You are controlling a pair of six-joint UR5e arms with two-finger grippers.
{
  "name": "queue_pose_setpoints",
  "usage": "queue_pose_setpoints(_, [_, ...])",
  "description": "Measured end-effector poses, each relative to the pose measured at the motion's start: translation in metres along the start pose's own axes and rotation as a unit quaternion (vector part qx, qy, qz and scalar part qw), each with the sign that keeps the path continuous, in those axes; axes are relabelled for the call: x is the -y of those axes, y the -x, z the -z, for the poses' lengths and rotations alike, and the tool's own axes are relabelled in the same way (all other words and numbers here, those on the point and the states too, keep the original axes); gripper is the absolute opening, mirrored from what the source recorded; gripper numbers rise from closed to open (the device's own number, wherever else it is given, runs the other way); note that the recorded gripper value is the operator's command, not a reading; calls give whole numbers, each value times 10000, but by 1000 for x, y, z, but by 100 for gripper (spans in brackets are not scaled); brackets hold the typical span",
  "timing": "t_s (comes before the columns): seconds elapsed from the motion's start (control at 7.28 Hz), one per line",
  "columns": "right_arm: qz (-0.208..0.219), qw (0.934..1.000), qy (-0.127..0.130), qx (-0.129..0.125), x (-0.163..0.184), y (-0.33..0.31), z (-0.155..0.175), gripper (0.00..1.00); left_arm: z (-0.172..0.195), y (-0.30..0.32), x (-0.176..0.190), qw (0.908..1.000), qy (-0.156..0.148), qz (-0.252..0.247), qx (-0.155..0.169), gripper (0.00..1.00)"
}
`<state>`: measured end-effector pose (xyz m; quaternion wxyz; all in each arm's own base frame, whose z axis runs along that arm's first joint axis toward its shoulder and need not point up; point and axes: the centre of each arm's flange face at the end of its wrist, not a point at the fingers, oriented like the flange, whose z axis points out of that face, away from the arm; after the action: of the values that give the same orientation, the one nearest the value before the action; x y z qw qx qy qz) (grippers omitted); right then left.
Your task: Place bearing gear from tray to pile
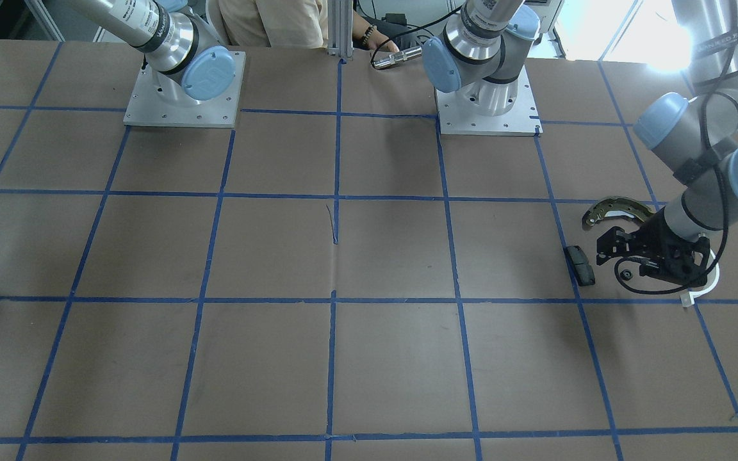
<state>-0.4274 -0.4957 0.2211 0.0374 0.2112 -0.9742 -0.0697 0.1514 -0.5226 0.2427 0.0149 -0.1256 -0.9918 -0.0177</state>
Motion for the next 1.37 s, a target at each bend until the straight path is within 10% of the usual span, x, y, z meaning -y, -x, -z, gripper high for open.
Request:
queue_pose_setpoints(0.41, [-728,9967,146,315,26,74,105,3,29,-85,24,9995,-55,296,76,96])
queue_pose_setpoints(0.69, [-1669,9833,393,609,77,186,178,4,42,-150,40,9979,-141,607,153,100])
queue_pose_setpoints(1.1, [-3078,9457,310,997,179,384,236,4,43,-220,52,9942,-186,1054,132,100])
queue_pose_setpoints(1.37, [-3818,9091,39,1664,240,502,243,4,41,-243,56,9923,-191,1215,109,100])
